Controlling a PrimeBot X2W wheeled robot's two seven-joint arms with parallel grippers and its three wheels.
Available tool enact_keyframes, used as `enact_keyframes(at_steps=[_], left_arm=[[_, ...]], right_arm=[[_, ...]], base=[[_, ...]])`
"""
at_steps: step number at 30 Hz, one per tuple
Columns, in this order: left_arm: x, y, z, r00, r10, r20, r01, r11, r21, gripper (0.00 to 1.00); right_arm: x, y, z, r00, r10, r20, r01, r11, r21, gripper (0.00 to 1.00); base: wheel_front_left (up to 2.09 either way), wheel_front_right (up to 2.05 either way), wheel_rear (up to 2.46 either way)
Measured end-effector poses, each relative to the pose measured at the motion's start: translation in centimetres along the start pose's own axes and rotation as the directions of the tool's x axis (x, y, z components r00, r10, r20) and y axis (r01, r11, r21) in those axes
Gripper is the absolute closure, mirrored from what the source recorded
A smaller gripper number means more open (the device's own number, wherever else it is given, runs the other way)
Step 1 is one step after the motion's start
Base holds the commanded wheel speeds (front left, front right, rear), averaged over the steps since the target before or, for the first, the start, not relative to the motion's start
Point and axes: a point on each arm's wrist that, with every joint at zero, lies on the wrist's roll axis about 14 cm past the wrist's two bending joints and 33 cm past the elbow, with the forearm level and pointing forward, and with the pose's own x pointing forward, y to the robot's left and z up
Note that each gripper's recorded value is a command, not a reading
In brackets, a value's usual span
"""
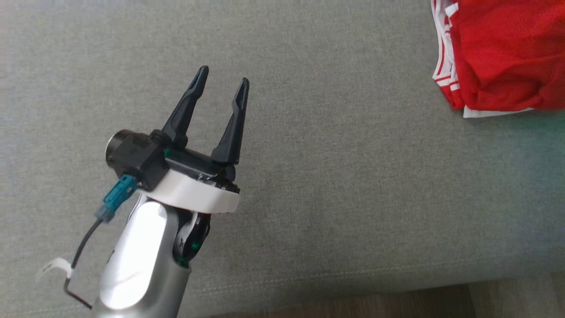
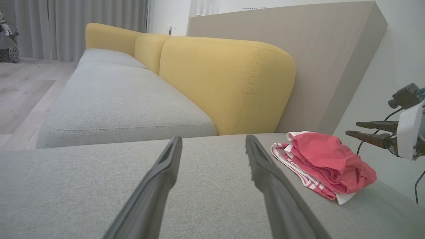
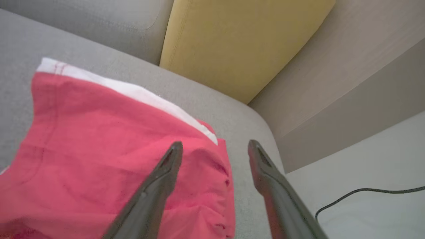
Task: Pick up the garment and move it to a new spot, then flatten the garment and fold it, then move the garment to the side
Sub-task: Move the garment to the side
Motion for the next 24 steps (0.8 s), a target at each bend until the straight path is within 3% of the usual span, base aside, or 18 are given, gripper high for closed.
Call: enact_keyframes(at_steps=[9, 15, 19, 24], left_arm=[[-1.7, 0.1, 2.7, 0.998, 0.042, 0.044, -0.043, 0.999, 0.015, 0.00], [-2.5, 0.8, 4.7, 0.993, 0.078, 0.088, -0.081, 0.996, 0.030, 0.00], [-3.2, 1.4, 6.2, 0.987, 0.108, 0.121, -0.114, 0.992, 0.048, 0.00], [-4.8, 1.6, 6.6, 0.983, 0.135, 0.124, -0.142, 0.988, 0.055, 0.00]], right_arm=[[-3.1, 1.1, 9.3, 0.949, -0.014, 0.314, 0.004, 0.999, 0.032, 0.00], [-5.3, 4.0, 12.2, 0.901, 0.023, 0.434, -0.068, 0.994, 0.088, 0.00], [-7.5, 6.1, 14.4, 0.841, 0.035, 0.540, -0.143, 0.977, 0.160, 0.00], [-9.9, 8.7, 13.9, 0.802, 0.035, 0.596, -0.216, 0.948, 0.235, 0.00]], base=[[0.00, 0.00, 0.00], [0.00, 0.00, 0.00], [0.00, 0.00, 0.00], [0.00, 0.00, 0.00]])
